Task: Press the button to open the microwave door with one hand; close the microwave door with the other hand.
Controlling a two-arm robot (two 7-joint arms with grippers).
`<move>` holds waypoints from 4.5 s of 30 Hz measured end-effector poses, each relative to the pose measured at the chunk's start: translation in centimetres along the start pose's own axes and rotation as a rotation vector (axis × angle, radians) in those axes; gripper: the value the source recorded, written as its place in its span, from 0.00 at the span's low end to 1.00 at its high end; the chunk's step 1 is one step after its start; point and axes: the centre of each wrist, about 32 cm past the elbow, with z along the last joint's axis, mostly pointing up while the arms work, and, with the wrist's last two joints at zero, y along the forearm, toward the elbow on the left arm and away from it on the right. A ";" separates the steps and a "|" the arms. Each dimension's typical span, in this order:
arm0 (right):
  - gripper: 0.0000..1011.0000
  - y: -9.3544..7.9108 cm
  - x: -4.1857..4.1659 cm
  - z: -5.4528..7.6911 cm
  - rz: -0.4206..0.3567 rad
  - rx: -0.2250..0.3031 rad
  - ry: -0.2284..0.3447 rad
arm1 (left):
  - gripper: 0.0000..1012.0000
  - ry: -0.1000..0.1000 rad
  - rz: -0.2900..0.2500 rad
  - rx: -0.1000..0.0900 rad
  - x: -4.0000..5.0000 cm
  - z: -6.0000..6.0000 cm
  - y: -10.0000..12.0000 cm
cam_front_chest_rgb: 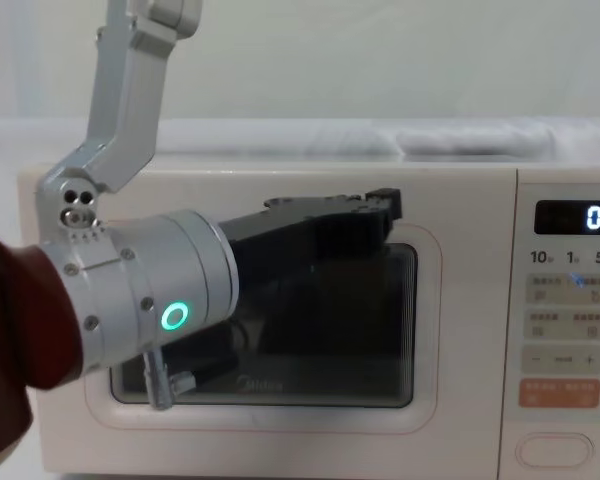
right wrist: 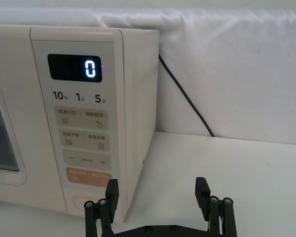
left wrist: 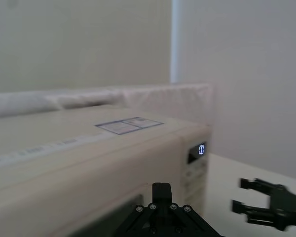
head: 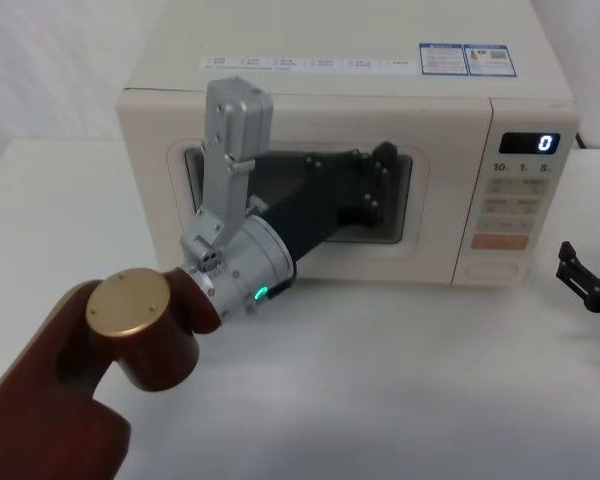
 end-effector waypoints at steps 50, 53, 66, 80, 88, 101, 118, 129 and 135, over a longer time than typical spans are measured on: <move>0.99 0.0 0.00 0.0 0.000 0.000 0.000 | 0.00 -0.095 0.807 0.145 -3.89 -6.1 16.6; 0.99 0.0 0.00 0.0 0.000 0.000 0.000 | 0.00 -0.086 0.812 0.134 -3.61 -6.3 17.3; 0.99 0.0 0.00 0.0 0.000 0.000 0.000 | 0.00 -0.055 0.764 0.120 -2.90 -6.9 17.5; 0.99 0.0 0.00 0.0 0.000 0.000 0.000 | 0.00 -0.052 0.788 0.140 -2.95 -7.2 17.4; 0.99 0.0 0.00 0.0 0.000 0.000 0.000 | 0.00 -0.053 0.787 0.141 -2.94 -7.2 17.3; 0.99 0.0 0.00 0.0 0.000 0.000 0.000 | 0.00 -0.054 0.786 0.140 -2.95 -7.2 17.3; 0.99 0.0 0.00 0.0 0.000 0.000 0.000 | 0.45 -0.055 0.785 0.140 -2.94 -7.1 17.3; 0.99 0.0 0.00 0.0 0.000 0.000 0.000 | 0.79 -0.055 0.785 0.140 -2.94 -7.1 17.3; 0.99 0.0 0.00 0.0 0.000 0.000 0.000 | 0.96 -0.055 0.785 0.140 -2.94 -7.1 17.3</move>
